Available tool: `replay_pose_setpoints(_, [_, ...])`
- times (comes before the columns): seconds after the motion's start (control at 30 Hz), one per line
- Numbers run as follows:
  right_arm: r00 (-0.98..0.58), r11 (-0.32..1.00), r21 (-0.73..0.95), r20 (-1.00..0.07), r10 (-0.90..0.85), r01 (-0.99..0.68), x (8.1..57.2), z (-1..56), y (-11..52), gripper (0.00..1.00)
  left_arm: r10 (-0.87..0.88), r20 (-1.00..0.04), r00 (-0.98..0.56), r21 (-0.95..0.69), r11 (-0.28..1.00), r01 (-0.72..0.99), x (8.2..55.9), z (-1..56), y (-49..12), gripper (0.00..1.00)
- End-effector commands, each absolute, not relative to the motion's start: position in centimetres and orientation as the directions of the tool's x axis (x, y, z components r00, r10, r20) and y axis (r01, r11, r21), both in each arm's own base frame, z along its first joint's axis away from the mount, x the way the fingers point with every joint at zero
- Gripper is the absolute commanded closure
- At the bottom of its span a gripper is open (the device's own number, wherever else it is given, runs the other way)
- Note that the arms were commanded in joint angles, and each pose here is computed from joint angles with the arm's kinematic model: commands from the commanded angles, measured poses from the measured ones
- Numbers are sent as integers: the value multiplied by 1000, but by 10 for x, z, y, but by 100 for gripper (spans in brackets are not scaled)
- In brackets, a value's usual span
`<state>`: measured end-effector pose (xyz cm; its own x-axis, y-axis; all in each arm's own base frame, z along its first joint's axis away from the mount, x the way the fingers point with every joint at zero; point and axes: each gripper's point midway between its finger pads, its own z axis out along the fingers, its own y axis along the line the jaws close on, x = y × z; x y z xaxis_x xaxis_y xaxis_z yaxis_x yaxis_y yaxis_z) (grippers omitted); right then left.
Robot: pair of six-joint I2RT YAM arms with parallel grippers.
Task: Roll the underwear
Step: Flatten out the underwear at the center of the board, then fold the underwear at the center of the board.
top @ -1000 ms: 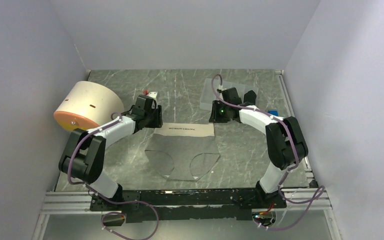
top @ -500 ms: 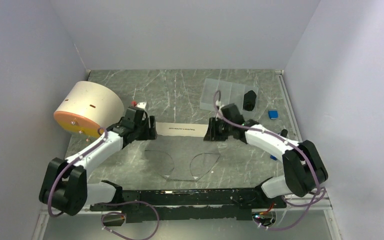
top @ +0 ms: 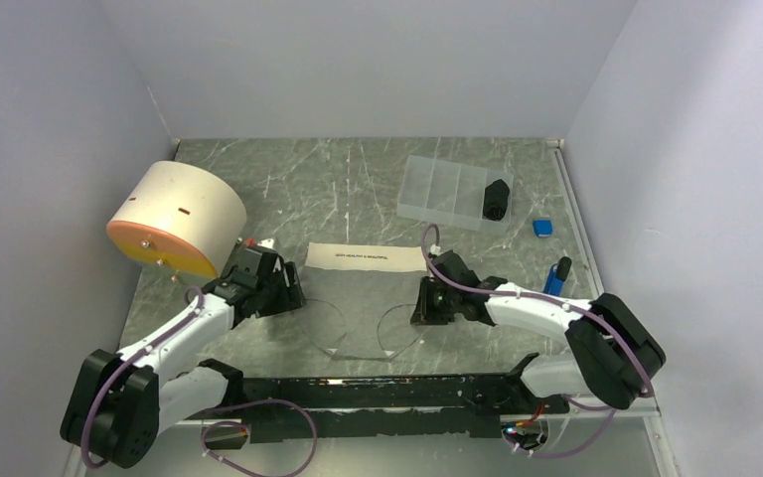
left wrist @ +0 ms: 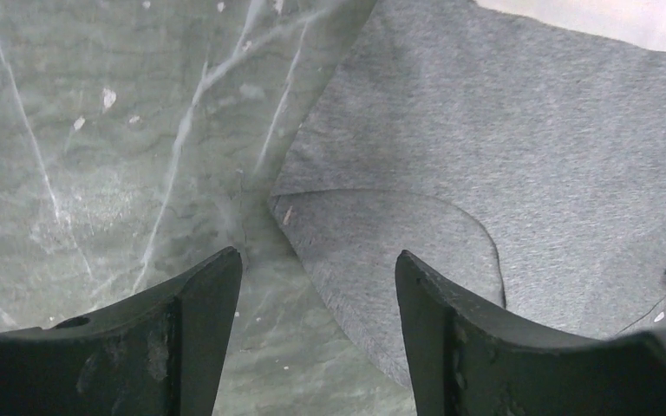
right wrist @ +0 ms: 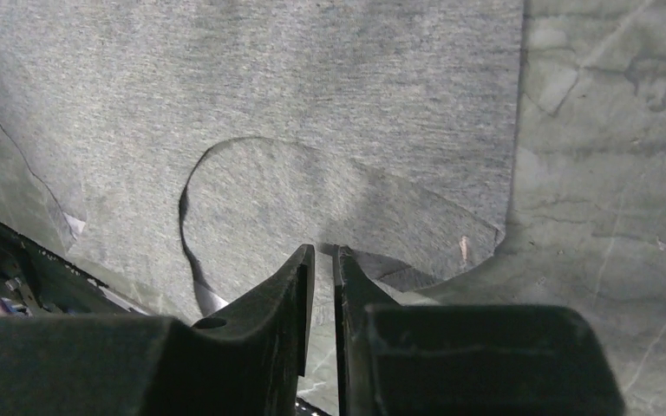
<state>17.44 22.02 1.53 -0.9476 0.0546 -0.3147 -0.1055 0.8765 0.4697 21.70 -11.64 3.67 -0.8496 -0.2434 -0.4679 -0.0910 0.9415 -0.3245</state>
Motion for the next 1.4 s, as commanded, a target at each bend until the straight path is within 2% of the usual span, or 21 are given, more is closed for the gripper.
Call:
replay_pose_setpoints(0.0, [-960,941,339,-268,78,-19,155,-11,185,82,-333,-421,-844,-338,921,-195,205,29,-111,31])
replay_pose_setpoints(0.1, [-962,943,333,-260,84,-7,148,-10,179,83,-372,-425,-825,-334,912,-239,204,28,-106,34])
replay_pose_setpoints(0.2, [-948,931,363,-307,84,-36,156,7,184,81,-384,-451,-806,-329,911,-249,208,33,-102,35])
replay_pose_setpoints(0.43, [-891,860,465,-453,28,-209,201,77,232,69,-357,-500,-789,-314,924,-219,227,39,-103,38])
replay_pose_setpoints(0.67, [-856,803,520,-517,24,-292,249,116,283,63,-350,-476,-807,-259,932,-252,234,24,-99,52])
replay_pose_setpoints(0.93, [-881,764,554,-472,-39,-331,276,103,346,60,-358,-491,-794,-307,924,-227,242,26,-107,53])
replay_pose_setpoints(1.1, [-878,787,523,-476,-50,-328,288,86,368,60,-354,-467,-811,-321,922,-217,243,19,-108,69])
replay_pose_setpoints(1.37, [-852,830,450,-520,-57,-330,309,81,399,58,-357,-469,-808,-314,922,-225,240,13,-100,79])
